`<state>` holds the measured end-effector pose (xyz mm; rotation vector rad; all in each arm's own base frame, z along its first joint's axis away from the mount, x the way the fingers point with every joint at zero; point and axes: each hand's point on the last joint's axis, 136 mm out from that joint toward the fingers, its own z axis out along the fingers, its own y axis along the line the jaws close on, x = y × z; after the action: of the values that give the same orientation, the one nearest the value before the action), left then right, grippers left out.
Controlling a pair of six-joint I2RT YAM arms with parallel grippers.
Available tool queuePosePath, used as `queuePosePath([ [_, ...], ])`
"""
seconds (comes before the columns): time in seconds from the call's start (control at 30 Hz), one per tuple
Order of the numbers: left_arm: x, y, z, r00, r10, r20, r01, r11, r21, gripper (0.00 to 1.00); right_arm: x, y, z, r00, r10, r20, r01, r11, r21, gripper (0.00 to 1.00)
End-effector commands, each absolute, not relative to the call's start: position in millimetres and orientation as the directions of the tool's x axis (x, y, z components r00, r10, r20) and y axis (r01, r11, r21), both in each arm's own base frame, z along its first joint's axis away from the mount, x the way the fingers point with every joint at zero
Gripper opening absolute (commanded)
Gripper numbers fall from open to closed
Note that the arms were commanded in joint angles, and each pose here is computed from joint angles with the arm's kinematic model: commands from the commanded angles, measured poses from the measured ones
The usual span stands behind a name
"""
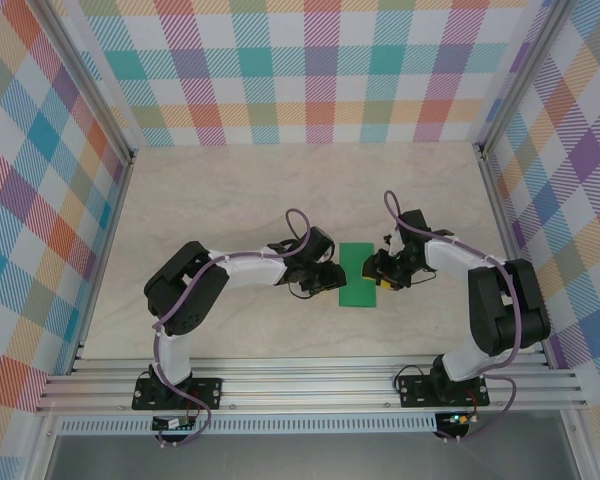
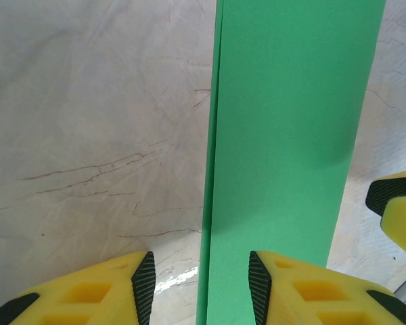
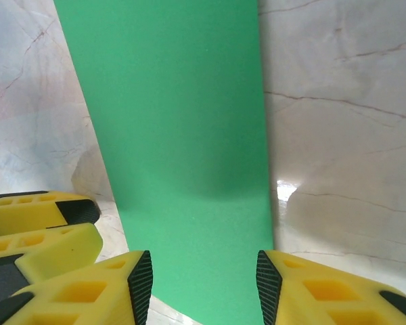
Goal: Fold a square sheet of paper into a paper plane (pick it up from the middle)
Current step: Fold the triangle a second time at the center of the table.
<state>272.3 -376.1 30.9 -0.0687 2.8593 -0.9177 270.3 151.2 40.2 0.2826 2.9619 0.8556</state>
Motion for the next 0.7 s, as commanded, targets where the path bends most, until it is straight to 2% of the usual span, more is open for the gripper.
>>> queuePosePath([
  [0.0, 267, -388, 30, -0.993, -0.070, -0.091, -0.002, 0.800, -0.600, 0.43, 268, 156, 34, -0.983, 0.179, 0.039, 0.171, 0.819, 0.548, 0.47],
  [0.67, 266, -393, 25, -0.996, -0.058, -0.074, -0.002, 0.803, -0.596, 0.40, 262, 149, 17, -0.981, 0.185, 0.060, 0.190, 0.841, 0.507, 0.46],
])
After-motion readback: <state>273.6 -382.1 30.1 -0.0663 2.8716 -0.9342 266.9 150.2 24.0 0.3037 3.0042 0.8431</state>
